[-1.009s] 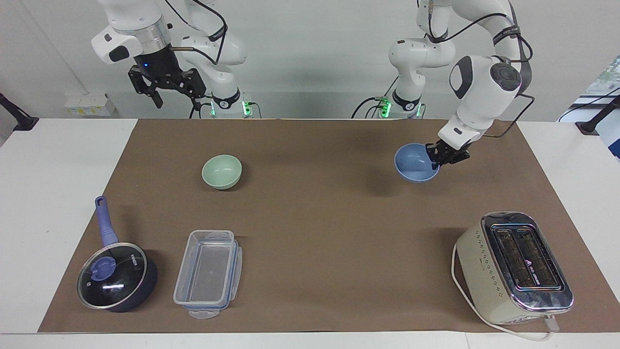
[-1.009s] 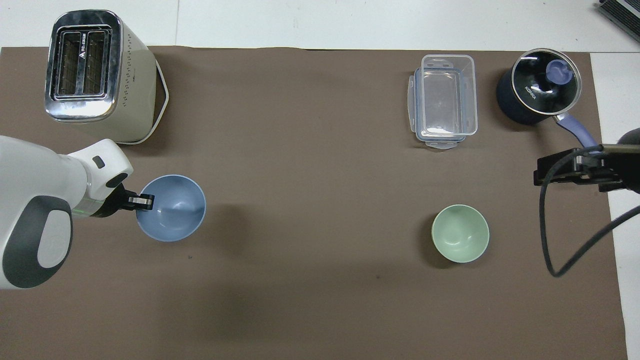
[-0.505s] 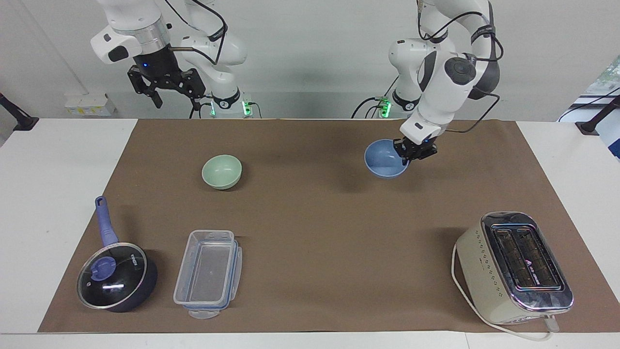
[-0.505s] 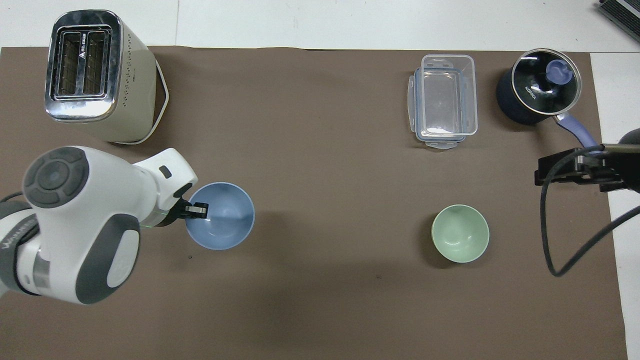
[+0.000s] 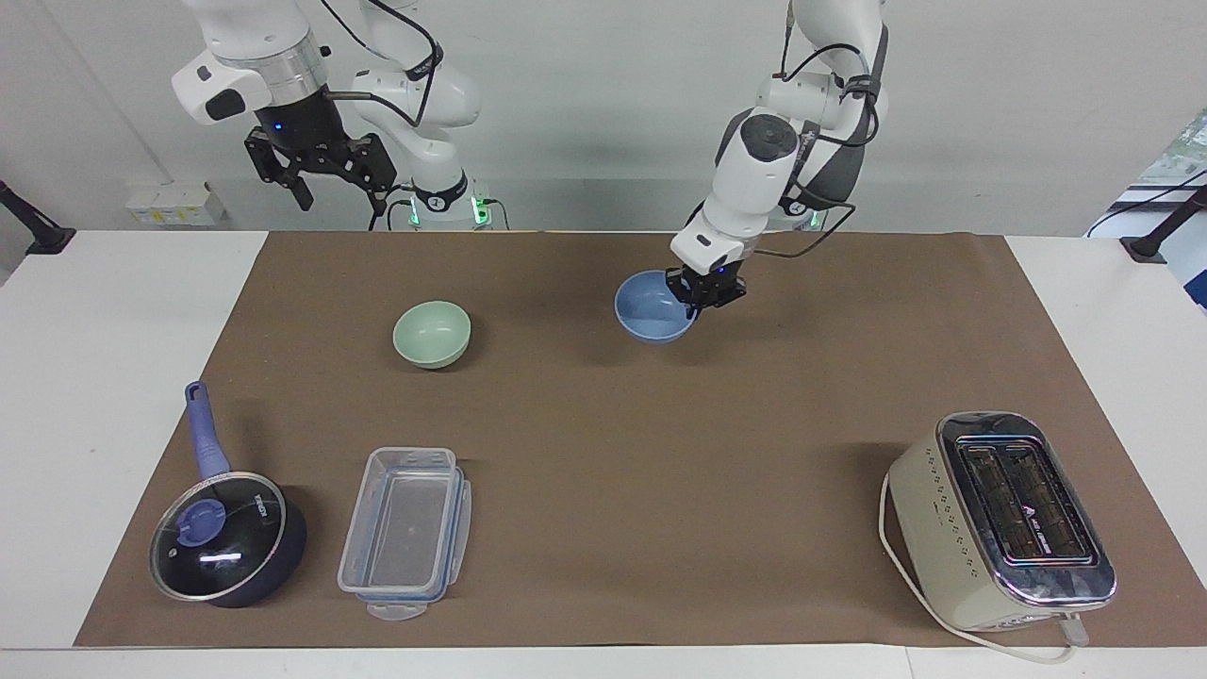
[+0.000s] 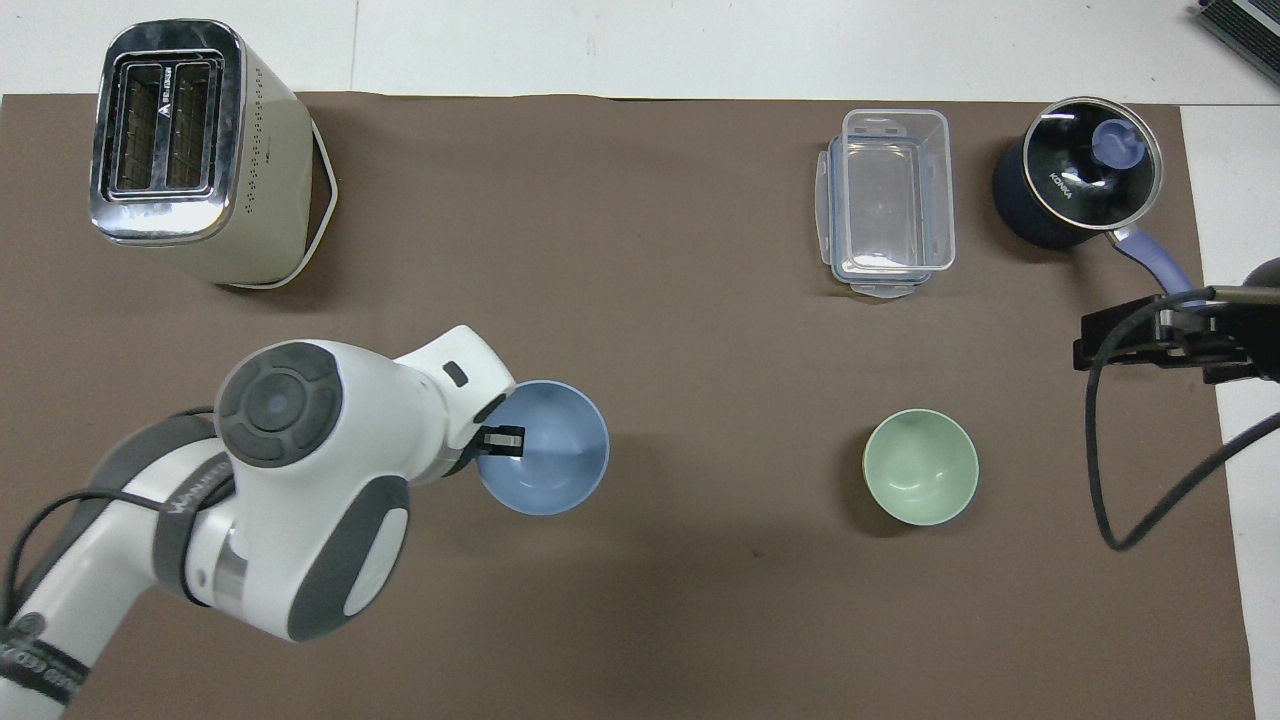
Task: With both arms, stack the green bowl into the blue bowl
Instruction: 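Set the blue bowl down at center and open the left gripper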
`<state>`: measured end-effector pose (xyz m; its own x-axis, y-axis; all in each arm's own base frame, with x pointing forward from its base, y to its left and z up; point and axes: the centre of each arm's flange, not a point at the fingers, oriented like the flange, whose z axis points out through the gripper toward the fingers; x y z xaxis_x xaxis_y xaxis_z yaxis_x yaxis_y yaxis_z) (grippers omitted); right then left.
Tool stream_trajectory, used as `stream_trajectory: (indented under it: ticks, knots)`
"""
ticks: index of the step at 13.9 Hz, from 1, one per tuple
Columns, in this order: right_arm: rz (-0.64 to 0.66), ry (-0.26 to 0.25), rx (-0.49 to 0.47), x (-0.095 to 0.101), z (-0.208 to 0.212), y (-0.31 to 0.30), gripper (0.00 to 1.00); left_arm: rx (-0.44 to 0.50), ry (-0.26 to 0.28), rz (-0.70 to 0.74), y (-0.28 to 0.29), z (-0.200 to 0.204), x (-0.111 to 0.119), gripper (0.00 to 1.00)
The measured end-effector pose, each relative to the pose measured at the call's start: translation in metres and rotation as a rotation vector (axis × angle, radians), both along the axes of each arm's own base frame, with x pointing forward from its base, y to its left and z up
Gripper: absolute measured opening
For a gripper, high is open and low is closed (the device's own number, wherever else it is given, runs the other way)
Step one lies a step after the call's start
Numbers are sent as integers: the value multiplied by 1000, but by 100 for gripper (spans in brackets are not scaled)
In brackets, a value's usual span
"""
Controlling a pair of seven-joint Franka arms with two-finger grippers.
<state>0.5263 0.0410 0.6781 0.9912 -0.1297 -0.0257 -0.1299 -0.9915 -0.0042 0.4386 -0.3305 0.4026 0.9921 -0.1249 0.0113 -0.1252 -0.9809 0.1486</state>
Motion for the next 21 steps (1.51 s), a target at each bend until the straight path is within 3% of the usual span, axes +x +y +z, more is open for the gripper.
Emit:
stream_trajectory:
  ticks: [10, 11, 14, 18, 19, 21]
  knots:
    - [-8, 0, 0, 0, 0, -4, 100, -14, -19, 11, 0, -83, -22, 5]
    - [-10, 0, 0, 0, 0, -5, 100, -17, -26, 5, -2, -89, -27, 12]
    - [-24, 4, 0, 0, -2, -13, 100, -23, -26, 14, -9, -101, -35, 48]
    - [8, 1, 0, 1, -12, -31, 100, -41, -50, 52, -10, -65, -19, 95]
    - [18, -5, 0, 2, -16, -37, 100, -38, -45, 69, -9, -49, -13, 100]
    - [26, -11, 0, 4, -24, -43, 100, -32, -34, 94, -3, -15, 0, 100]
